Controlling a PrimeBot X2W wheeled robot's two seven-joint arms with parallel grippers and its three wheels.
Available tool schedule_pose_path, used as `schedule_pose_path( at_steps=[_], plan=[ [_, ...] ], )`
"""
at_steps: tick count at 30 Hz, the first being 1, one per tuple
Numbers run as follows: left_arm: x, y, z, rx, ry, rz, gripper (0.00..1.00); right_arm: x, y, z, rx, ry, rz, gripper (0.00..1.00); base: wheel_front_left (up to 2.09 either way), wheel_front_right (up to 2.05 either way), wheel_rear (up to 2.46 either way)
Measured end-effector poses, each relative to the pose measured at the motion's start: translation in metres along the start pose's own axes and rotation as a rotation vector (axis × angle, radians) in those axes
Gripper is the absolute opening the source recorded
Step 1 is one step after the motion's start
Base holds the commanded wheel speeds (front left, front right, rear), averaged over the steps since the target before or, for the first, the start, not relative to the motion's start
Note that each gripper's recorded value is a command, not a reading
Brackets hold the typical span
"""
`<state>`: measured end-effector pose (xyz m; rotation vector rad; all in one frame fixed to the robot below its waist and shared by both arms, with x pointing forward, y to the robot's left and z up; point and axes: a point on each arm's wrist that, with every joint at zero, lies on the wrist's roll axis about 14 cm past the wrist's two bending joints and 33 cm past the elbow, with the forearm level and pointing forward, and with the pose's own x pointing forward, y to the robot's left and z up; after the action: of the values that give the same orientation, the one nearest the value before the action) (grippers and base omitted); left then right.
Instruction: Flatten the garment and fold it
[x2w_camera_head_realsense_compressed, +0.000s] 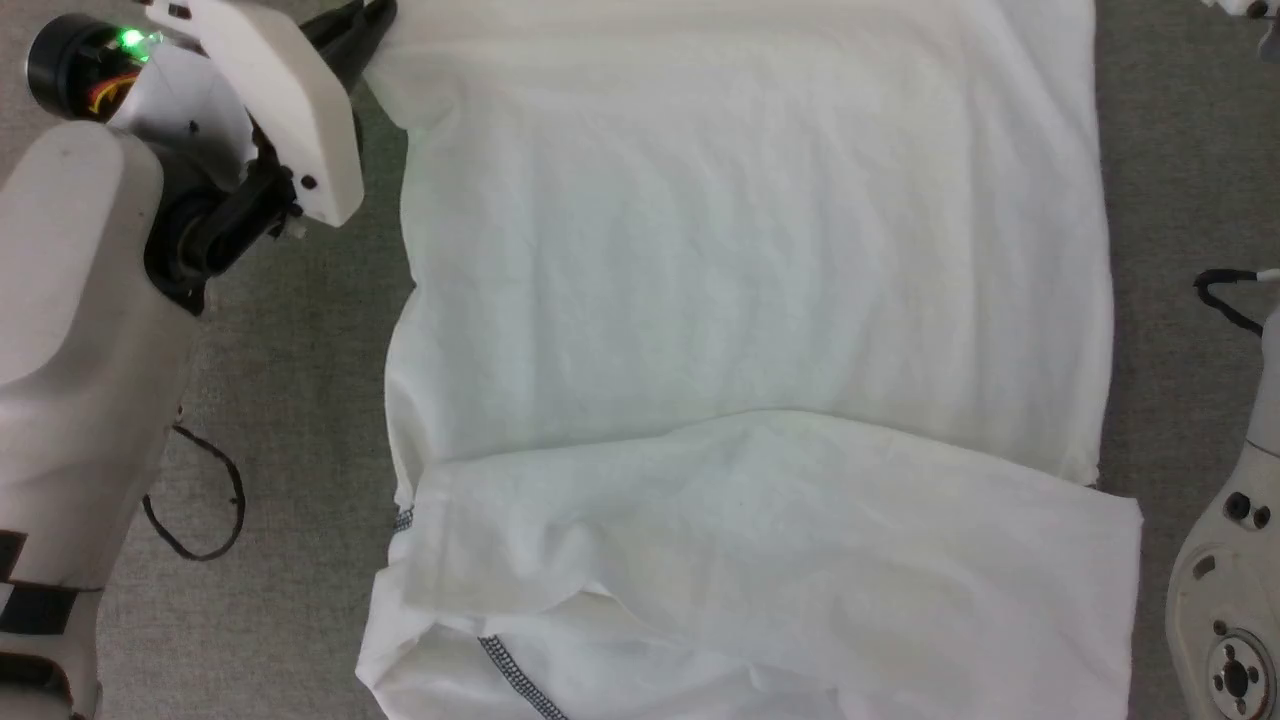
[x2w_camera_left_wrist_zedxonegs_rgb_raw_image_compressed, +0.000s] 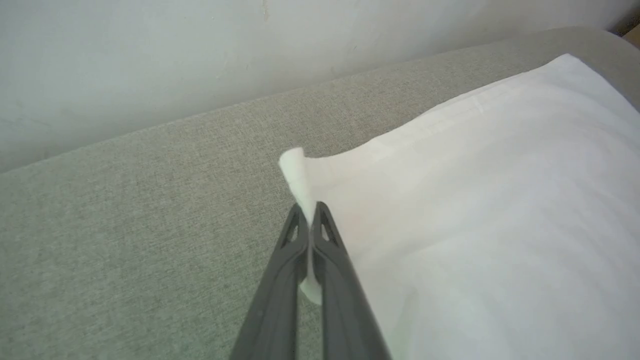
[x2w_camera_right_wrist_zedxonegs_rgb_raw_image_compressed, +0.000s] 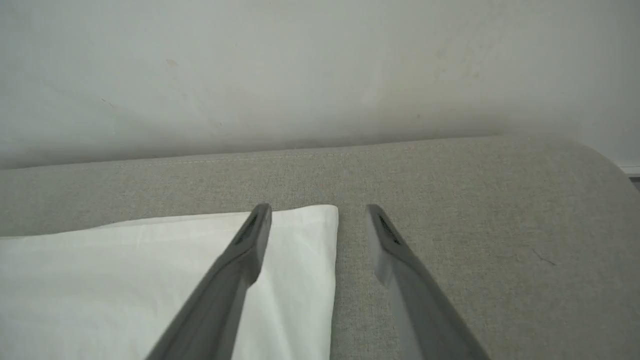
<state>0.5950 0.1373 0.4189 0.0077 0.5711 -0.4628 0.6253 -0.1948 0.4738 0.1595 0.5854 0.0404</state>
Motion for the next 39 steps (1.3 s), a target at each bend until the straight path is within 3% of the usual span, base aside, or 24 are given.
schedule_pose_path(
  at_steps=[3,8,18,24,25,27,34,39],
  plan=[
    [0.003,0.003,-0.004,-0.007,0.004,0.002,0.0,0.013,-0.008,-0.027,-0.001,0.133,-0.041,1.0,0.0,0.0,0.0],
    [0.013,0.006,-0.008,-0.012,0.006,-0.002,0.0,0.028,-0.02,-0.045,0.016,0.218,-0.088,1.0,0.0,0.0,0.0],
    [0.029,0.01,-0.022,-0.027,0.018,-0.011,0.0,0.062,-0.01,-0.084,0.019,0.314,-0.064,1.0,0.0,0.0,0.0],
    [0.031,0.015,-0.022,-0.035,0.014,-0.004,0.0,0.072,-0.005,-0.085,0.016,0.303,-0.054,1.0,0.0,0.0,0.0],
    [0.031,0.016,-0.023,-0.039,0.013,-0.004,0.0,0.072,-0.005,-0.086,0.018,0.301,-0.054,0.73,0.0,0.0,0.0],
    [0.031,0.017,-0.023,-0.046,0.01,-0.004,0.0,0.074,-0.005,-0.085,0.025,0.293,-0.054,0.0,0.0,0.0,0.0],
    [0.028,0.024,-0.013,-0.07,-0.043,0.019,0.0,0.074,-0.002,-0.068,0.038,0.185,-0.037,0.0,0.0,0.0,0.0],
    [0.014,0.032,0.025,-0.091,-0.2,0.047,0.0,0.062,0.005,-0.033,0.052,0.045,-0.01,0.0,0.0,0.0,0.0]
  ],
)
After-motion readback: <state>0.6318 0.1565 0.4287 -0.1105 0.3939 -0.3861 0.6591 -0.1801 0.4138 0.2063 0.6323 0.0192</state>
